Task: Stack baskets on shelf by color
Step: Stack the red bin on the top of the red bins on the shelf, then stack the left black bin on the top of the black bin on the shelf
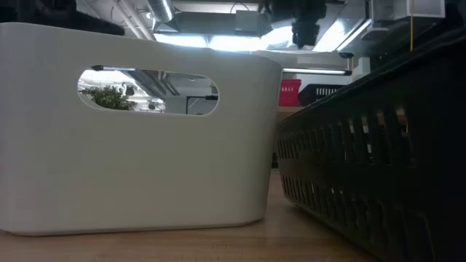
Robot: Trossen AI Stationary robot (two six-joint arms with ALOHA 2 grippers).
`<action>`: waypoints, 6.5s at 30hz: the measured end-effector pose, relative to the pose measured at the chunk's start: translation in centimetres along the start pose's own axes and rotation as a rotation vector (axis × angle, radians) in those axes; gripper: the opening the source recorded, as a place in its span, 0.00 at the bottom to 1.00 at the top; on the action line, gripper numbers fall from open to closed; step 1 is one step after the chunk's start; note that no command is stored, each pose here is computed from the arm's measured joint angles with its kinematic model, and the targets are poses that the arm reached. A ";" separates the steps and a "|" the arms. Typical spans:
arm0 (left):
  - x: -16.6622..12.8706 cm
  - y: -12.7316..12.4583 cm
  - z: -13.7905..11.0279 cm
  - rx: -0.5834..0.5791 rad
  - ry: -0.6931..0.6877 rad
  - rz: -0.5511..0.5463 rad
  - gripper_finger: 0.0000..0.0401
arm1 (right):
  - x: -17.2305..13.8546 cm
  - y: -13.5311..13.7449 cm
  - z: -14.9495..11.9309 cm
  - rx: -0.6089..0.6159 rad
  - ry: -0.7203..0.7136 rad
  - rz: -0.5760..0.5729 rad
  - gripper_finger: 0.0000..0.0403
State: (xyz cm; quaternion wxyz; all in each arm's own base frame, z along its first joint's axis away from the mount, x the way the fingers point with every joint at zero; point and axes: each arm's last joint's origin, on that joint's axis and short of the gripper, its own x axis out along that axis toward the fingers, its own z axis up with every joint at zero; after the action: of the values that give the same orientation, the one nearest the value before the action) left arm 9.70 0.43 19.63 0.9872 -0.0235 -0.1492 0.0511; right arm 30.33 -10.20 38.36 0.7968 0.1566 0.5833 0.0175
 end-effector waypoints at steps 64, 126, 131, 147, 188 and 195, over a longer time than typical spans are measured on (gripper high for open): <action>11.5 -5.3 7.1 0.100 1.178 0.497 0.00 | 19.3 5.7 -5.5 0.043 -0.383 -0.359 0.20; 11.2 -4.7 5.2 0.120 1.141 0.567 0.00 | 2.8 15.5 2.3 -0.406 -0.269 -0.707 0.00; 11.1 -4.5 5.4 0.263 1.145 0.546 0.00 | -1.9 11.1 2.0 -0.234 -0.237 -0.895 0.00; 2.7 -1.8 7.0 -0.035 0.851 0.577 0.00 | -0.3 -3.6 2.9 -0.166 -0.049 -0.442 0.00; 2.8 -2.7 5.3 -0.187 0.902 0.286 0.00 | -2.4 1.1 0.4 0.004 -0.084 -0.094 0.31; 6.1 -6.1 3.8 -0.323 0.974 -0.082 0.00 | -4.6 4.6 -3.0 -0.059 -0.129 -0.027 0.31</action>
State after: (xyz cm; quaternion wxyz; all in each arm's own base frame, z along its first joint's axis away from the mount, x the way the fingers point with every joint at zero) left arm 14.96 -4.87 25.38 0.9272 -0.1910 0.3209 -0.0282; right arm 26.79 -6.07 43.07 0.8371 0.1263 0.5321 0.0139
